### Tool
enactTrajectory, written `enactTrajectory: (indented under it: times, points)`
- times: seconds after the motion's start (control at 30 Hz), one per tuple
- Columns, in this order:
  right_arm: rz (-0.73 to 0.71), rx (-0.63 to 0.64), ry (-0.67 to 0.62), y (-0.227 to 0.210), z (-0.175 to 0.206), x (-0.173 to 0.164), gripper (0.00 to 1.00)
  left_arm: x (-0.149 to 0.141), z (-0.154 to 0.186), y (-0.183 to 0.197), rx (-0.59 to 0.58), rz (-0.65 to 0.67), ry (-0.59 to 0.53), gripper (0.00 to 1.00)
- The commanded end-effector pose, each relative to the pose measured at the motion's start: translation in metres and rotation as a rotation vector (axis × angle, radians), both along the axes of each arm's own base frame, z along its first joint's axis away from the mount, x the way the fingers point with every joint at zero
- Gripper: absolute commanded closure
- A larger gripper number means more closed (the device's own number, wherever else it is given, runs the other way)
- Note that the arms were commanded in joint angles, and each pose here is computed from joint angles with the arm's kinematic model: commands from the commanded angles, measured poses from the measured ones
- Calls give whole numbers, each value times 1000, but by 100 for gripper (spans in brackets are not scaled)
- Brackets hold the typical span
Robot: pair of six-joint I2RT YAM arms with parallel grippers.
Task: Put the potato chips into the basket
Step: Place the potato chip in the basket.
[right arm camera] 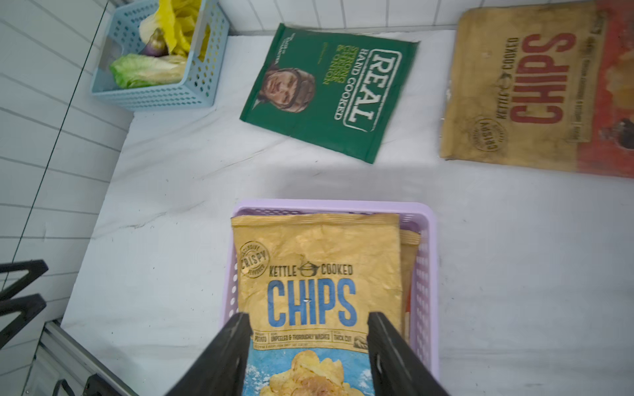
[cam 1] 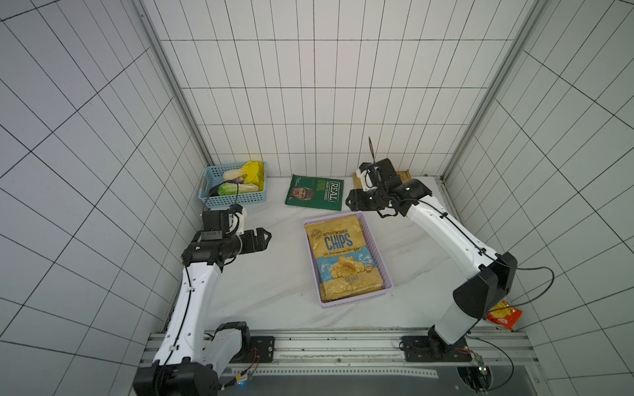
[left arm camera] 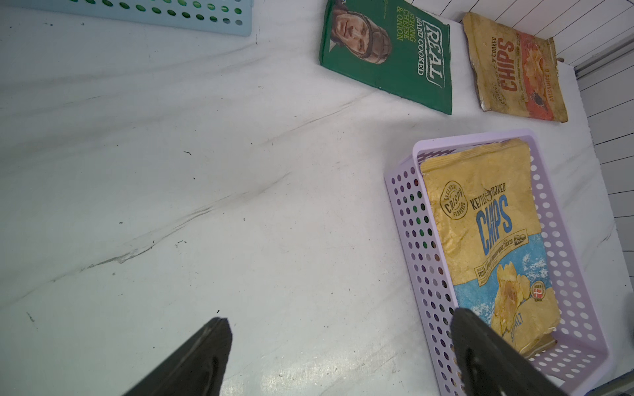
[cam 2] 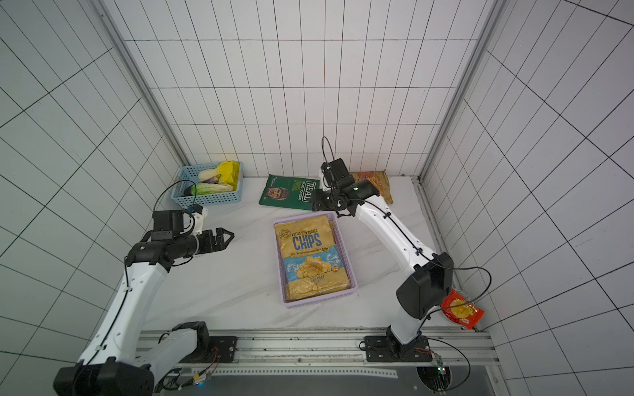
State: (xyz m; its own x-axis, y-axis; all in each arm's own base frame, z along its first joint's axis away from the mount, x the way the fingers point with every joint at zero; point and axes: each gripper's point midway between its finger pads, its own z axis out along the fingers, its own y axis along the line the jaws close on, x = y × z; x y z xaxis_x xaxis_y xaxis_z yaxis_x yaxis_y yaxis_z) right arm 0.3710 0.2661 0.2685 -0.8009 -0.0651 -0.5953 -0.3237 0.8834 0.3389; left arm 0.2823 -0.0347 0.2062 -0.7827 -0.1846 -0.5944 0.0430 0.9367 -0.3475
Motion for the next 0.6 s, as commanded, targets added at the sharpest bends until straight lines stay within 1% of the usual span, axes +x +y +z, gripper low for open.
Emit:
enactTrajectory:
  times: [0.0, 0.1, 0.13, 0.23, 0.33, 0.43, 0.57]
  points:
    - [-115, 127, 109, -41, -26, 25, 41, 3, 1, 2, 10, -4, -26, 2]
    - [-239, 284, 151, -78, -47, 58, 41, 3, 0, 3, 6, -1, -21, 2]
    - [-278, 341, 146, -88, -51, 72, 41, 3, 0, 3, 4, -2, -21, 2]
    - [-388, 477, 162, -119, -75, 105, 40, 3, -1, 1, -7, -10, -18, 2]
    - [-527, 595, 179, -153, -103, 135, 41, 2, -2, -2, -19, -24, -18, 2]
    - [-640, 645, 170, -182, -126, 159, 42, 2, -2, -3, -24, -28, -19, 2]
    - [-742, 608, 185, -207, -150, 179, 43, 3, -3, -4, -28, -30, -16, 2]
